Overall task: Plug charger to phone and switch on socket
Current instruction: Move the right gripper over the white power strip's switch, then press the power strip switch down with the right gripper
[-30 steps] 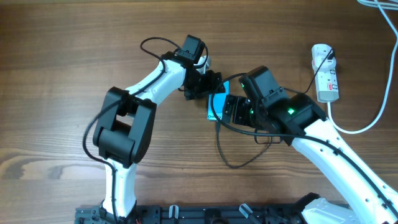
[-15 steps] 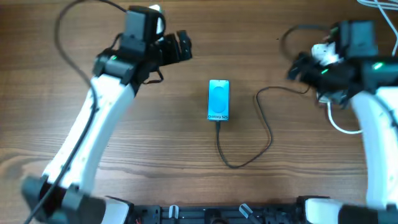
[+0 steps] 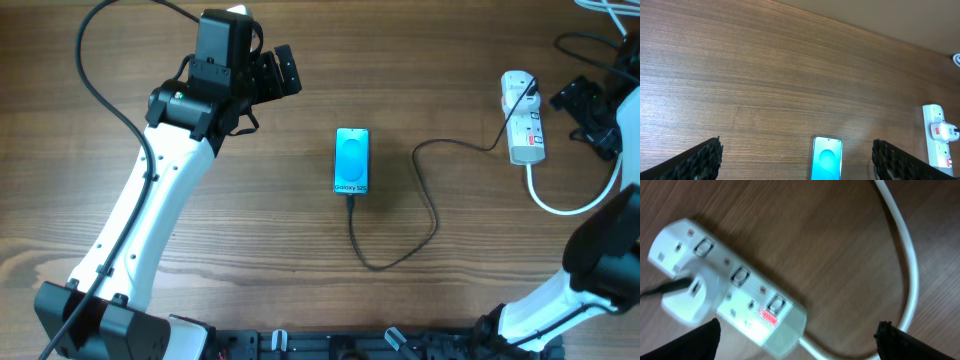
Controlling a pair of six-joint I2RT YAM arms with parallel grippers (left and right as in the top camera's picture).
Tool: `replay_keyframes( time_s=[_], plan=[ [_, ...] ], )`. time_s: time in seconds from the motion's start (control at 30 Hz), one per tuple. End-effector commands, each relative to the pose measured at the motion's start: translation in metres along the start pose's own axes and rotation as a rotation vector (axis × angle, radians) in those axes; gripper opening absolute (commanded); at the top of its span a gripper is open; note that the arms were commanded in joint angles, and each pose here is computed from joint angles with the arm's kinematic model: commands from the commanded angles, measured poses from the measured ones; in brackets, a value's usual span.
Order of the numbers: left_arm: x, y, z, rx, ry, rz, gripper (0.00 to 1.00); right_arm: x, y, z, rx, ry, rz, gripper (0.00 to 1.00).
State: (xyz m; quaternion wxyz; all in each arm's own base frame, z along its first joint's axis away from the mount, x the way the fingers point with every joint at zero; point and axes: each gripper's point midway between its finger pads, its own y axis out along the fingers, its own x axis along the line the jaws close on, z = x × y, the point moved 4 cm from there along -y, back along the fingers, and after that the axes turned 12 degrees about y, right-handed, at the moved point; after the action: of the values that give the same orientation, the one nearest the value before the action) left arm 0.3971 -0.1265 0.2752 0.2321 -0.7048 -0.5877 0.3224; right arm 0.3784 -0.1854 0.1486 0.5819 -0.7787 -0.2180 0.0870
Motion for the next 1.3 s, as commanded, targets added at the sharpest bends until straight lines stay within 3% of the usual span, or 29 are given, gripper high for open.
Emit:
replay_keyframes(
  time_s=[0.0, 0.33, 0.43, 1.27],
  plan=[
    [0.002, 0.003, 0.002, 0.005, 0.022, -0.017, 1.00, 0.006, 0.031, -0.006, -0.013, 0.013, 0.020, 1.00],
    [0.002, 0.003, 0.002, 0.005, 0.022, -0.017, 1.00, 0.017, 0.066, -0.013, -0.040, 0.017, -0.004, 1.00],
    [0.002, 0.003, 0.002, 0.005, 0.022, -0.017, 1.00, 0.016, 0.076, -0.007, -0.024, -0.056, -0.014, 1.00],
    [0.002, 0.003, 0.002, 0.005, 0.022, -0.017, 1.00, 0.006, 0.099, 0.011, 0.081, -0.104, -0.098, 1.00]
  ],
)
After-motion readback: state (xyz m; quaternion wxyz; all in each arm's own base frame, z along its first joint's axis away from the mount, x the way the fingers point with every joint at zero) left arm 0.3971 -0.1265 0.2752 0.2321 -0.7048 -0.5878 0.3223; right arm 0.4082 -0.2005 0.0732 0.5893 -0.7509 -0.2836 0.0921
